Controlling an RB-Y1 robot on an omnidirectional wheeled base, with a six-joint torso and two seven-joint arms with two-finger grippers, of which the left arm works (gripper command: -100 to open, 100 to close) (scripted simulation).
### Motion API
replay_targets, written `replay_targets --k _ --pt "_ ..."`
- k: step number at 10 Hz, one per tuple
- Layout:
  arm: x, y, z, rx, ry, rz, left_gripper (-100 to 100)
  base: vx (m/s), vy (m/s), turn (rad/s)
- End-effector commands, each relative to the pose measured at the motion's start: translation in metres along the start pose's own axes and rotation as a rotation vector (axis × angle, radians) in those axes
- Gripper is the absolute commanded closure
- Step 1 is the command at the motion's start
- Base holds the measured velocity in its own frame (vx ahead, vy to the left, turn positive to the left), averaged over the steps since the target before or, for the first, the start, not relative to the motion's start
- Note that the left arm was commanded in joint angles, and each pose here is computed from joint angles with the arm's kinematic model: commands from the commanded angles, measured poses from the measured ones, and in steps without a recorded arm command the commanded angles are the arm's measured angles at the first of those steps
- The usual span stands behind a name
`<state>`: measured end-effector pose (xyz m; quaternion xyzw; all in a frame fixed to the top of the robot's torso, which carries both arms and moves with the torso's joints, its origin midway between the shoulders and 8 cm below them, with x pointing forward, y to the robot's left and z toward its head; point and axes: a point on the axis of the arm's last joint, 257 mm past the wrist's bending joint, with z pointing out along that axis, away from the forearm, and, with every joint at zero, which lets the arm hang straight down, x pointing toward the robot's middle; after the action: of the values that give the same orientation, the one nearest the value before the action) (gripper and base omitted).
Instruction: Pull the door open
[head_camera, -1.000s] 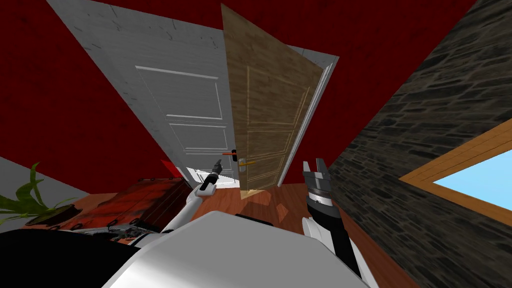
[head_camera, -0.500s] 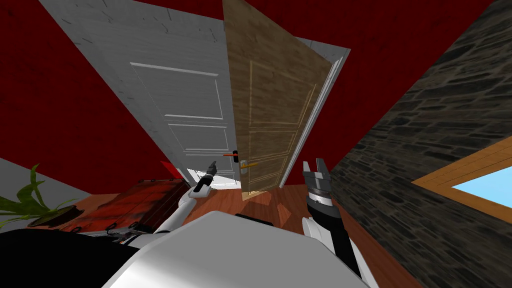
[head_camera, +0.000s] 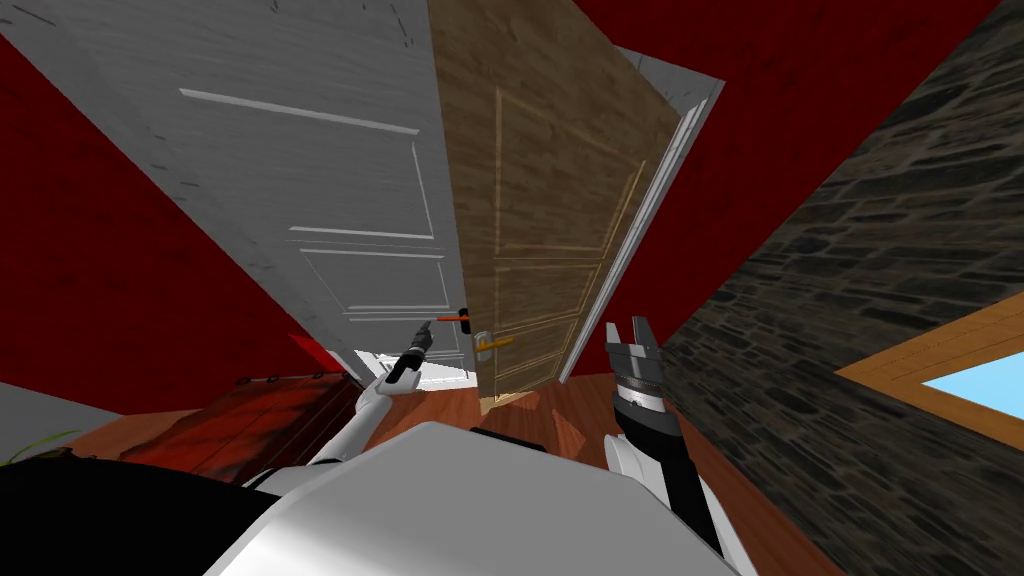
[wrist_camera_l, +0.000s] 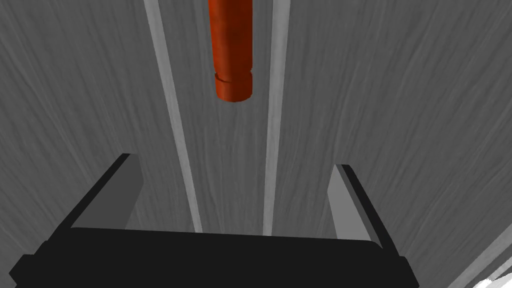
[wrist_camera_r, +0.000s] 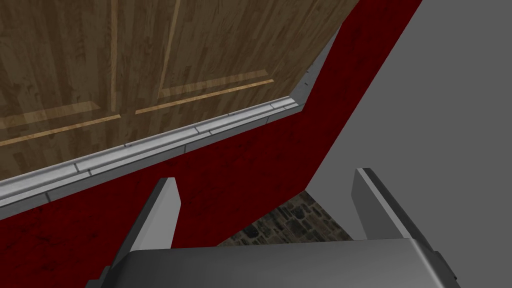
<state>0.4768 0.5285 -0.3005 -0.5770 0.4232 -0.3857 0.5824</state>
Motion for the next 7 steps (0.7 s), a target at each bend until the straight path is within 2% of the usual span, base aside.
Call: replay_targets --k 1,3,4,5,7 --pt "0.013 -0.003 0.0041 0.009 0.014 -0.014 -100 0.214 0.008 -0.088" --pt "0.036 -0.009 0.0099 0.025 0.041 -0.037 -100 0.212 -0.044 -0.136" --pt "0.027 -0.007 0.0114 0.018 0.031 -0.028 -100 0.082 -0.044 -0.032" --pt "0.027 -0.007 0.0114 0.018 0.031 -0.028 100 -0.007 0.009 0.031" --pt "0.027 -0.007 0.0114 0.018 0.031 -0.028 100 -0.026 0.014 -0.015"
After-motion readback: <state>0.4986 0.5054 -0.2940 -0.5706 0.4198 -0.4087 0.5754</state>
